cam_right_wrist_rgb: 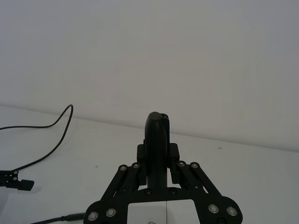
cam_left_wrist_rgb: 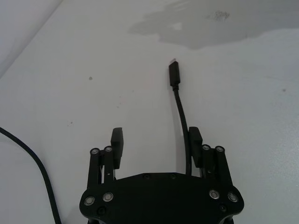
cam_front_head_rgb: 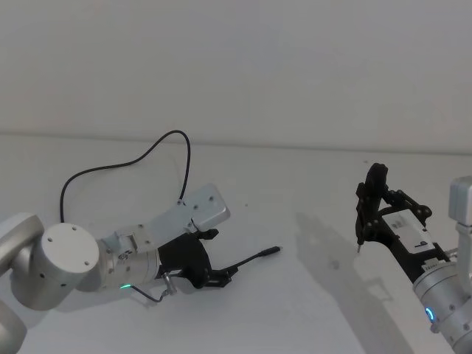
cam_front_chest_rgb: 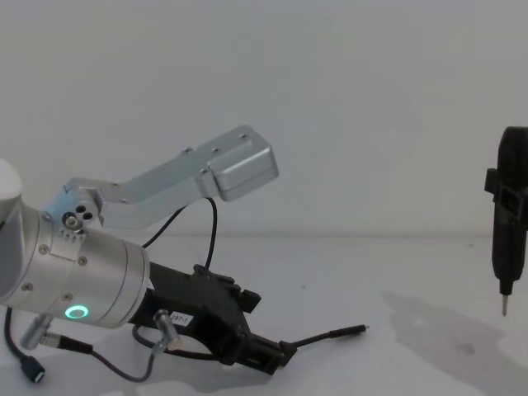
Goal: Pick up the data cable with the one hand.
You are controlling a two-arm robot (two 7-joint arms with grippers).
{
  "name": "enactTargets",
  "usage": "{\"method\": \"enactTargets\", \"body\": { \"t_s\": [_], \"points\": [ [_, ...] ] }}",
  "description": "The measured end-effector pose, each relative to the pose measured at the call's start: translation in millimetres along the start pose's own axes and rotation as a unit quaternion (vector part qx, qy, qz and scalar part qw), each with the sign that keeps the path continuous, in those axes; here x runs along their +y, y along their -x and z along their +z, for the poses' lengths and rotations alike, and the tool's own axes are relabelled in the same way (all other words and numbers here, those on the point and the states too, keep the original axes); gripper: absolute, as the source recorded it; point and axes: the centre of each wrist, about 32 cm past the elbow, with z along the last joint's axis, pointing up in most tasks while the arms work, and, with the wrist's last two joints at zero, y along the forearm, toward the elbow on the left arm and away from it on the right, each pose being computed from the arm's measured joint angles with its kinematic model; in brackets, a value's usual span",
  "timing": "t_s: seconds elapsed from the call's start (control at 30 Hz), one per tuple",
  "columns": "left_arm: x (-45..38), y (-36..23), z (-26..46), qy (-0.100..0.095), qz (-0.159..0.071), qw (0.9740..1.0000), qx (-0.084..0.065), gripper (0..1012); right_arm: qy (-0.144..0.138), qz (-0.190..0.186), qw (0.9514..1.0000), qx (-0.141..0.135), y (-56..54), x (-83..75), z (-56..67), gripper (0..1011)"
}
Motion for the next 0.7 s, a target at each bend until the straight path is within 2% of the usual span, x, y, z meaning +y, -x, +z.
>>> {"method": "enactTargets", "body": {
  "t_s": [0.17, 0.43, 0.47, 0.5, 0.67, 0.7],
  "points": [
    [-0.3, 0.1, 0.1, -0.001, 0.0, 1.0, 0.001, 747, 0.0, 0.0, 1.0, 0.0, 0.0, 0.0, 0.0, 268],
    [-0.5, 0.3, -0.1, -0.003, 0.001, 1.0, 0.002, 466, 0.0, 0.0, 1.0, 0.0, 0.0, 0.0, 0.0, 268],
    [-0.5, 0.3, -0.2, -0.003, 0.001, 1.0, 0.002, 466, 0.0, 0.0, 1.0, 0.0, 0.0, 0.0, 0.0, 268],
    [-0.5, 0.3, -0.2, -0.003, 0.001, 1.0, 0.002, 407, 0.0, 0.0, 1.0, 0.0, 0.0, 0.0, 0.0, 268],
    [-0.6, 0.3, -0.1, -0.003, 0.001, 1.0, 0.002, 269, 0.0, 0.0, 1.0, 0.0, 0.0, 0.0, 0.0, 268],
    [-0.6, 0.4, -0.1, -0.003, 0.001, 1.0, 0.002, 210, 0.0, 0.0, 1.0, 0.0, 0.0, 0.0, 0.0, 268]
  ]
}}
